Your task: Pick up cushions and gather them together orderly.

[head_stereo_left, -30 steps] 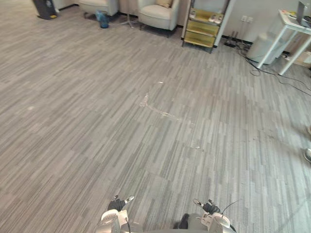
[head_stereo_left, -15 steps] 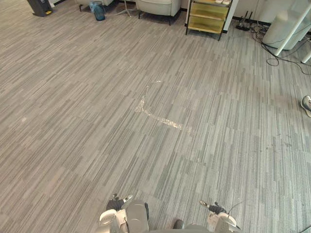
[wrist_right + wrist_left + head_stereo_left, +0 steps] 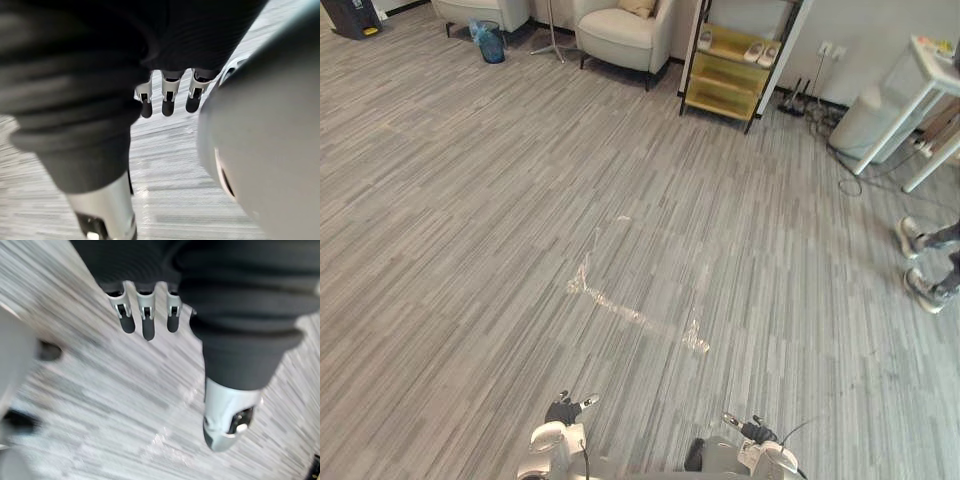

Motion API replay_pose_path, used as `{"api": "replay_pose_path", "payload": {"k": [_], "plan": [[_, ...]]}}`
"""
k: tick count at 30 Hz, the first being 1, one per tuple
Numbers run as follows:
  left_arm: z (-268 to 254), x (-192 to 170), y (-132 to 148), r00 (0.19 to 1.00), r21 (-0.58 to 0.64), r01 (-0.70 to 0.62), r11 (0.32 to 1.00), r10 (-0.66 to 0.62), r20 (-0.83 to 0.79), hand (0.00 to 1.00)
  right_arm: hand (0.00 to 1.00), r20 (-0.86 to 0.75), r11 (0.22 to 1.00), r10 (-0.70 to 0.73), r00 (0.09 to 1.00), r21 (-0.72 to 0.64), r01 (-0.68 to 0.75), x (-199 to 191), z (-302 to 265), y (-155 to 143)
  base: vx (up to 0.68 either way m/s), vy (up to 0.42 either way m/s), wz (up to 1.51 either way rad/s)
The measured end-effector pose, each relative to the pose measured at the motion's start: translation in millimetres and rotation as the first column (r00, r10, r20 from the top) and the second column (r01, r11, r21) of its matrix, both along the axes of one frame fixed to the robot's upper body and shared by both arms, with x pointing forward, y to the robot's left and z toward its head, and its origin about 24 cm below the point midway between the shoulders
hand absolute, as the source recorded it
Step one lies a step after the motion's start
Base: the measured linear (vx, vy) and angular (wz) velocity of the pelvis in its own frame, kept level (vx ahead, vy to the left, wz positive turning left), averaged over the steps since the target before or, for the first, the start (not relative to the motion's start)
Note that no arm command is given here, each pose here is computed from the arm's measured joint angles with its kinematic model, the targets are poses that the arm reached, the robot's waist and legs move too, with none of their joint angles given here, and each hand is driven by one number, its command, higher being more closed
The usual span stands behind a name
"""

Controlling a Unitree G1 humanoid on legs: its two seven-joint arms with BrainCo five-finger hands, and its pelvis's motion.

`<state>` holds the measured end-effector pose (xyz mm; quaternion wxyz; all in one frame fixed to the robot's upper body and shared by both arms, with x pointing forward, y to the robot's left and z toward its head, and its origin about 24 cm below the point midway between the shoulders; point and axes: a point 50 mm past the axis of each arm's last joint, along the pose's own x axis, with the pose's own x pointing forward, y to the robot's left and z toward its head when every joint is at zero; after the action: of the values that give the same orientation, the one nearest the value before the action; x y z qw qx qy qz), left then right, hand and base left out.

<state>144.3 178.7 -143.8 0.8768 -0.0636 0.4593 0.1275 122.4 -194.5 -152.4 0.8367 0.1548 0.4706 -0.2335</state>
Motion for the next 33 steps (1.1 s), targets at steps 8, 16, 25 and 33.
{"api": "replay_pose_path", "payload": {"k": [8, 16, 25, 33], "plan": [[-11, -30, -3, 0.993, -0.038, -0.096, 0.995, 0.093, -0.074, 0.00, 0.00, -0.002, 1.000, -0.016, 1.000, -0.024, 0.016, 1, 1, -17, 0.58, -0.263, 0.48], [5, -3, 5, 0.996, -0.021, -0.074, 0.997, 0.075, 0.052, 0.00, 0.00, 0.005, 0.999, 0.039, 0.999, 0.020, -0.039, 13, 1, 12, 0.54, -0.070, -0.03], [4, -1, 8, 1.000, 0.008, -0.005, 1.000, 0.004, 0.028, 0.00, 0.00, -0.001, 0.998, 0.056, 0.998, 0.034, -0.055, 10, 0, 17, 0.55, 0.186, -0.25], [-4, -12, 3, 0.999, 0.000, 0.019, 1.000, -0.019, -0.033, 0.00, 0.00, -0.028, 0.997, 0.074, 0.997, 0.024, -0.074, -2, -4, 12, 0.34, 0.054, -0.01]]}}
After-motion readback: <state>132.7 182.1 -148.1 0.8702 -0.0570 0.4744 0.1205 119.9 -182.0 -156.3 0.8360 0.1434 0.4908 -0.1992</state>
